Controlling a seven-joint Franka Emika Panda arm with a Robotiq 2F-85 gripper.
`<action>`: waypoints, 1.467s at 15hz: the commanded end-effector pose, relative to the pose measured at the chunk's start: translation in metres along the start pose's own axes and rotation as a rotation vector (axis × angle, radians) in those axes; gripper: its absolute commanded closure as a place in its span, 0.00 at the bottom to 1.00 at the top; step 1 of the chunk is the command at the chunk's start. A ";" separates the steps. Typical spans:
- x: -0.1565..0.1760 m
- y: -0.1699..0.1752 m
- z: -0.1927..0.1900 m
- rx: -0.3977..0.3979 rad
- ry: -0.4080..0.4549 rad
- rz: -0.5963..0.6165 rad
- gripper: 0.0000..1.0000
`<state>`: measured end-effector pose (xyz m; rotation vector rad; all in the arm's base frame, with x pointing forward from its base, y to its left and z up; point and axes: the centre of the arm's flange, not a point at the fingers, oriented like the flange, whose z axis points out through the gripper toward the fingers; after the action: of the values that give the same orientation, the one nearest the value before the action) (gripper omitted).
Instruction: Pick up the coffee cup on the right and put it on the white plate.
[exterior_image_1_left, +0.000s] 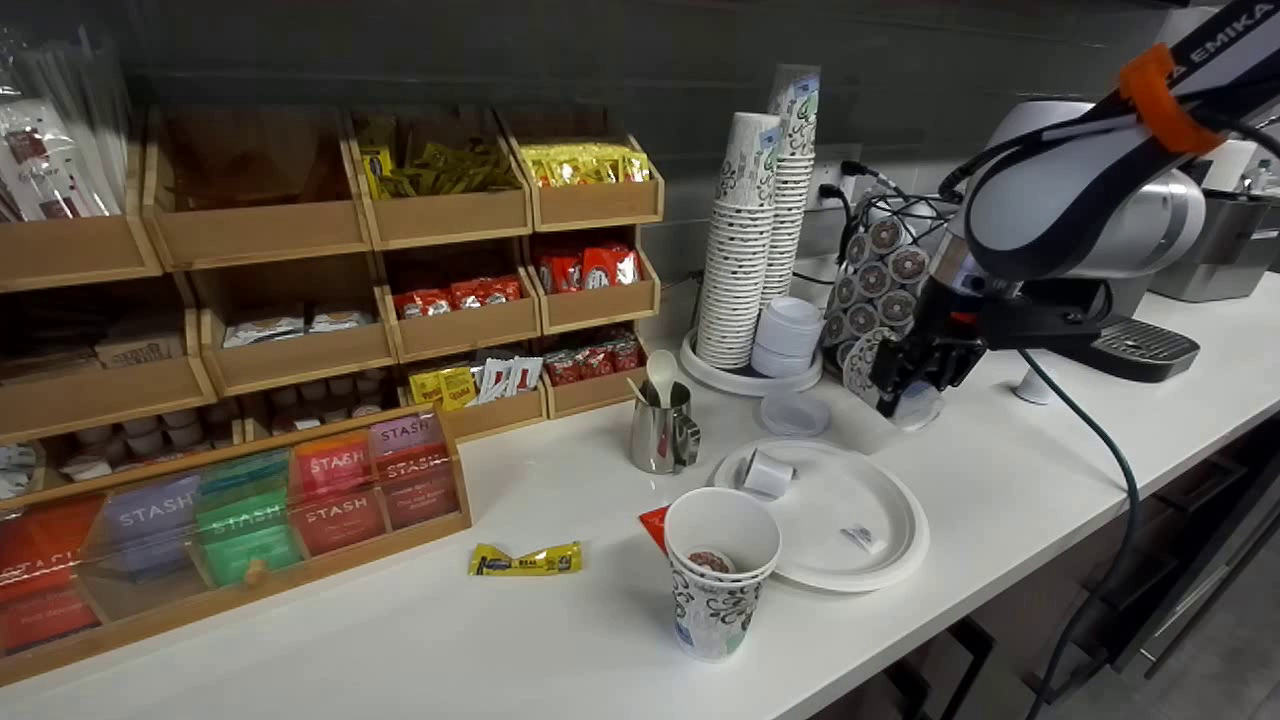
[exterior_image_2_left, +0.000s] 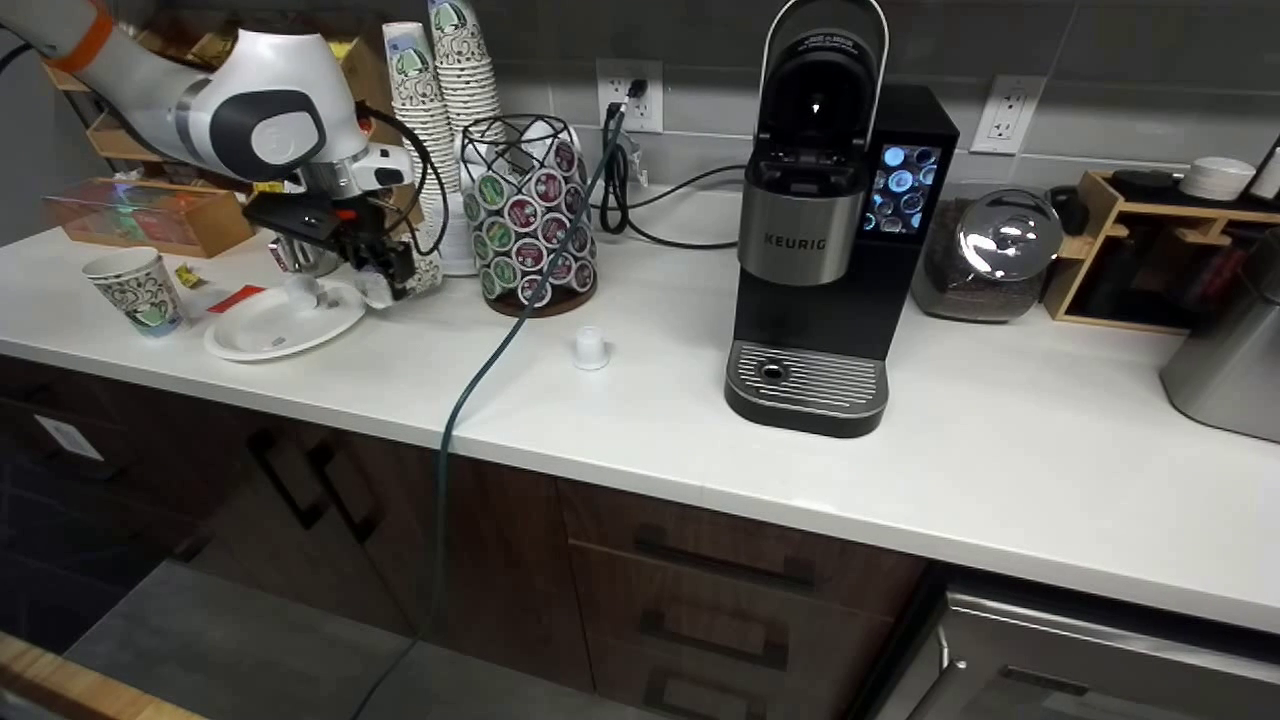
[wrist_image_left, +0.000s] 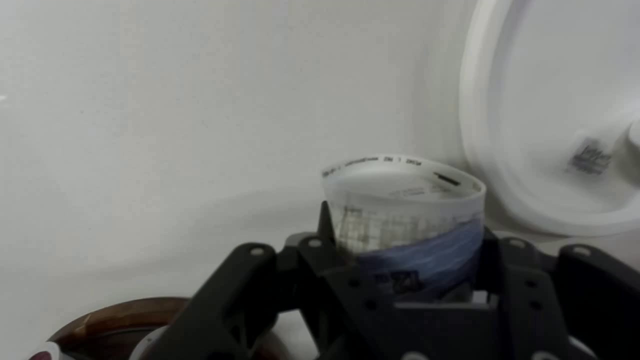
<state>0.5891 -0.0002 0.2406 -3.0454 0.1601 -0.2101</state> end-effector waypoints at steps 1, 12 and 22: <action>-0.045 0.000 -0.035 0.116 -0.018 -0.166 0.71; -0.064 -0.043 -0.040 0.334 0.082 -0.517 0.71; -0.078 -0.050 -0.048 0.597 0.282 -0.956 0.71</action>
<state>0.5335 0.0698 0.2923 -2.3829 -1.0052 -0.5575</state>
